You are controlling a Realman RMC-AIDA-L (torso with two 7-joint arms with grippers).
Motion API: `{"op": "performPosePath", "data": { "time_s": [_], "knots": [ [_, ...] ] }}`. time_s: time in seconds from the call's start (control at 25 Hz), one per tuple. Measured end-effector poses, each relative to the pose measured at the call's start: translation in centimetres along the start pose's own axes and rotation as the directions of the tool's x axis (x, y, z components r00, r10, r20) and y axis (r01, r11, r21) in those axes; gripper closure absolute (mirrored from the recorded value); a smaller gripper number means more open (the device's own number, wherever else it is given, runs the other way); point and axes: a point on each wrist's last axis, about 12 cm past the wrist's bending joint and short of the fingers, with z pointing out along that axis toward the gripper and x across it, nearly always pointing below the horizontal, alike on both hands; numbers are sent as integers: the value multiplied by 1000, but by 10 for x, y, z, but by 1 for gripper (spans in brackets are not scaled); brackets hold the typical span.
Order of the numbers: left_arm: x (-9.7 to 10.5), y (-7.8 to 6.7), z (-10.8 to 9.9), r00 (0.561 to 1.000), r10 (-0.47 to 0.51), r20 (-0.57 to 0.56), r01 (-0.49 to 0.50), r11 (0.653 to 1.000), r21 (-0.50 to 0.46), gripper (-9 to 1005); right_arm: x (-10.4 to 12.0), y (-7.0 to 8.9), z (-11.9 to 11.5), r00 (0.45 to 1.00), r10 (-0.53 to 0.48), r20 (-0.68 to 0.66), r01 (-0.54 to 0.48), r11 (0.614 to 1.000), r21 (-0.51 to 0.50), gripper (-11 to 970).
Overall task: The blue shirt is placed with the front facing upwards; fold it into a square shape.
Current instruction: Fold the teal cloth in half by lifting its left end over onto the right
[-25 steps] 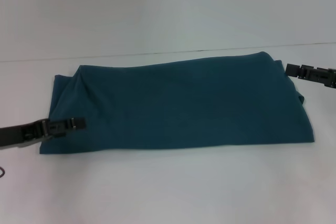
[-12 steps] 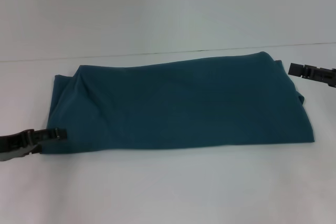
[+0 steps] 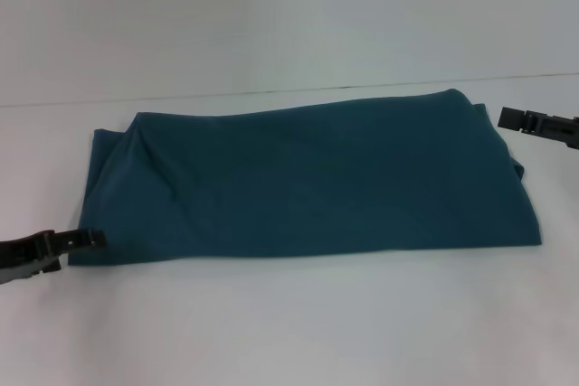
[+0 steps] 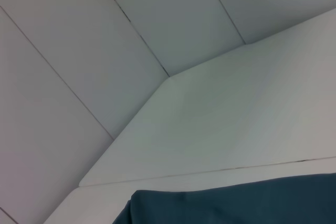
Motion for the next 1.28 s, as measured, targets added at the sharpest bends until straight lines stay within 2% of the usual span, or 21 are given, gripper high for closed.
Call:
{"op": "performPosePath", "data": {
  "time_s": [0.8, 1.28],
  "knots": [
    [1, 1, 10, 1000, 3, -8, -4, 1000, -27, 39, 2, -1, -2, 1000, 5, -1, -5, 1000, 4, 81],
    [-3, -7, 13, 996, 57, -69, -59, 998, -25, 40, 1, -1, -4, 1000, 13, -1, -13, 1000, 9, 82]
  ]
}}
